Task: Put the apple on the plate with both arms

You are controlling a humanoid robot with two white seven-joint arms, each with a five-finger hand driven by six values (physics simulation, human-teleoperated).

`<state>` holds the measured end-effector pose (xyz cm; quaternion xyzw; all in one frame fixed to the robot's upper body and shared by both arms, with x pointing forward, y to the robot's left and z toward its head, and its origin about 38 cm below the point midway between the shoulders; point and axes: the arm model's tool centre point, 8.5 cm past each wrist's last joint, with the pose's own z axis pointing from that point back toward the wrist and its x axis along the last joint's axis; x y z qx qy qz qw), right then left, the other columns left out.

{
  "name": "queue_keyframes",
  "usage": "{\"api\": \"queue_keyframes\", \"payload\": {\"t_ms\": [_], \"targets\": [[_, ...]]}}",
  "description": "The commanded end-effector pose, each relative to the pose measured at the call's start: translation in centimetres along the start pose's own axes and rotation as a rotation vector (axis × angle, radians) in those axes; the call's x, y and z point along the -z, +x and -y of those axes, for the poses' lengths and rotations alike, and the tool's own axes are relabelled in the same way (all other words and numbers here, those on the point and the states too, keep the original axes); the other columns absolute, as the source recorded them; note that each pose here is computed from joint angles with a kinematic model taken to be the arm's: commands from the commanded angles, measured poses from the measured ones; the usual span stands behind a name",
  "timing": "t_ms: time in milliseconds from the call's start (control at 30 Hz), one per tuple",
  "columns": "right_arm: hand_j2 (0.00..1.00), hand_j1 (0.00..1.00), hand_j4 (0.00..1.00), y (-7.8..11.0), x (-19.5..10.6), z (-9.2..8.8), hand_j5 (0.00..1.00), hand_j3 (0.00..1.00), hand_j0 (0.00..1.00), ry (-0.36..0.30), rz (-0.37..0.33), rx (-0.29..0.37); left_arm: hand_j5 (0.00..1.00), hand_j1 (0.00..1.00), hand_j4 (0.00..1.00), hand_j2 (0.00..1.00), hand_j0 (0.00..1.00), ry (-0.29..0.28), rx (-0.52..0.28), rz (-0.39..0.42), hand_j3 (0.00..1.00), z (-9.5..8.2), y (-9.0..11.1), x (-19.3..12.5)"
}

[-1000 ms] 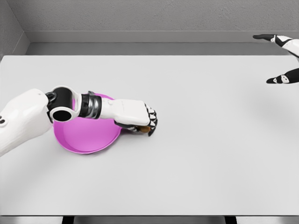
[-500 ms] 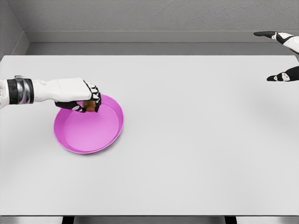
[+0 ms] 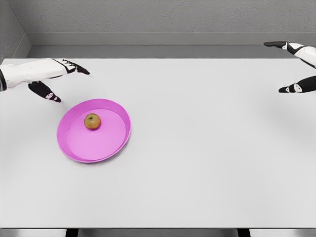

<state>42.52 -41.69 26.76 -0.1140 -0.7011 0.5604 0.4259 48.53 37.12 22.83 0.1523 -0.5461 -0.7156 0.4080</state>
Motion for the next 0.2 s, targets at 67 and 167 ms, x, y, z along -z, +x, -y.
{"api": "queue_keyframes", "payload": {"t_ms": [67, 167], "targets": [[1.00, 1.00, 1.00, 0.10, 0.00, 0.24, 1.00, 1.00, 1.00, -0.006, 0.003, 0.003, 1.00, 1.00, 1.00, 1.00, 1.00, 0.049, -0.097, -0.105, 1.00, 0.40, -3.53, -1.81], [1.00, 1.00, 1.00, 0.46, 0.12, 0.33, 1.00, 1.00, 1.00, -0.004, 0.013, -0.005, 1.00, 1.00, 1.00, 1.00, 1.00, 0.046, -0.100, -0.097, 1.00, 0.61, -3.31, -1.37]]}}
